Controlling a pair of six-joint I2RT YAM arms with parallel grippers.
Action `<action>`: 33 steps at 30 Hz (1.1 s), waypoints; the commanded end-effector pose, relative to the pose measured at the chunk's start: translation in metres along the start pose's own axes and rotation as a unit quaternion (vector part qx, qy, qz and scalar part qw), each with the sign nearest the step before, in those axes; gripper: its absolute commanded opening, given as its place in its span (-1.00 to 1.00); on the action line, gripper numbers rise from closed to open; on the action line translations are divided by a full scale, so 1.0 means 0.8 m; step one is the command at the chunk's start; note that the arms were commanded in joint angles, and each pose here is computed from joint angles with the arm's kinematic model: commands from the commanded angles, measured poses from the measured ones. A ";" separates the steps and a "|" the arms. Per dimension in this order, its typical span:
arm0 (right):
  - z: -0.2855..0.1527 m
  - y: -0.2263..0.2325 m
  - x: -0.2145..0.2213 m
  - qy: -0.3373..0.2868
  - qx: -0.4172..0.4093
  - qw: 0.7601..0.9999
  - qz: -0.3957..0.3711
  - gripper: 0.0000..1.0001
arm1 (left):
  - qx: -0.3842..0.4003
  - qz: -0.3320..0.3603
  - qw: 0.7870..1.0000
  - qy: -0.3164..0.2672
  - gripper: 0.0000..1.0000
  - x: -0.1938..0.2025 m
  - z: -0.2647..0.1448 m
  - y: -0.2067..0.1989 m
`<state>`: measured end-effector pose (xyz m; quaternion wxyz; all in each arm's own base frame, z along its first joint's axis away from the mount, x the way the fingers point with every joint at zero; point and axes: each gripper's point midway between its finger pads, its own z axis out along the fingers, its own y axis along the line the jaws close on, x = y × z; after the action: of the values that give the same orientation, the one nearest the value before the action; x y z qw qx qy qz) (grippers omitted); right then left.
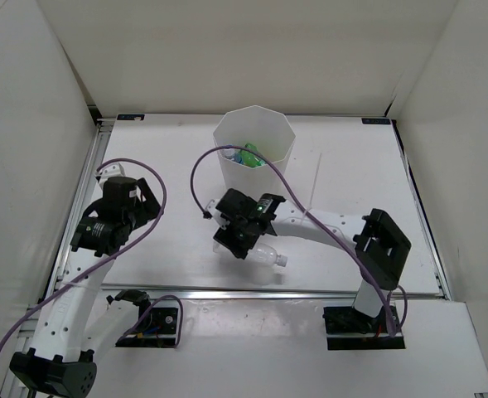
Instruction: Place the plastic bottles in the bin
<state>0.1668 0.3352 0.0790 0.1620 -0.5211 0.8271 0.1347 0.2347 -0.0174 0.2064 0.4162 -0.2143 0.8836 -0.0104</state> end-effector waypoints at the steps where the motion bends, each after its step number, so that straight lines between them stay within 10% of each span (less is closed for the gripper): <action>1: -0.087 0.036 -0.077 -0.092 0.005 0.995 -0.022 -0.05 | -0.014 -0.011 0.999 -0.028 1.00 -0.017 -0.009 0.007; 7: -0.260 0.023 -0.220 -0.256 0.081 0.962 -0.045 -0.05 | -0.027 -0.012 0.999 -0.036 1.00 -0.021 -0.009 0.013; 14: -0.378 -0.123 -0.264 -0.376 0.201 0.904 0.024 0.14 | -0.028 -0.014 0.999 -0.044 1.00 -0.027 -0.012 0.013; 24: -0.386 -0.212 -0.282 -0.421 0.160 0.887 0.102 0.22 | -0.030 0.002 0.999 -0.041 1.00 -0.037 -0.012 0.008; 33: -0.405 -0.244 -0.261 -0.431 0.184 0.861 0.200 1.00 | -0.063 0.001 0.997 -0.048 1.00 -0.042 -0.005 0.018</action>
<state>0.3918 0.3172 0.3994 0.5144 -0.2634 0.7895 0.2064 0.2454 -0.0014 0.2212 0.4305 -0.2269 0.8729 0.0361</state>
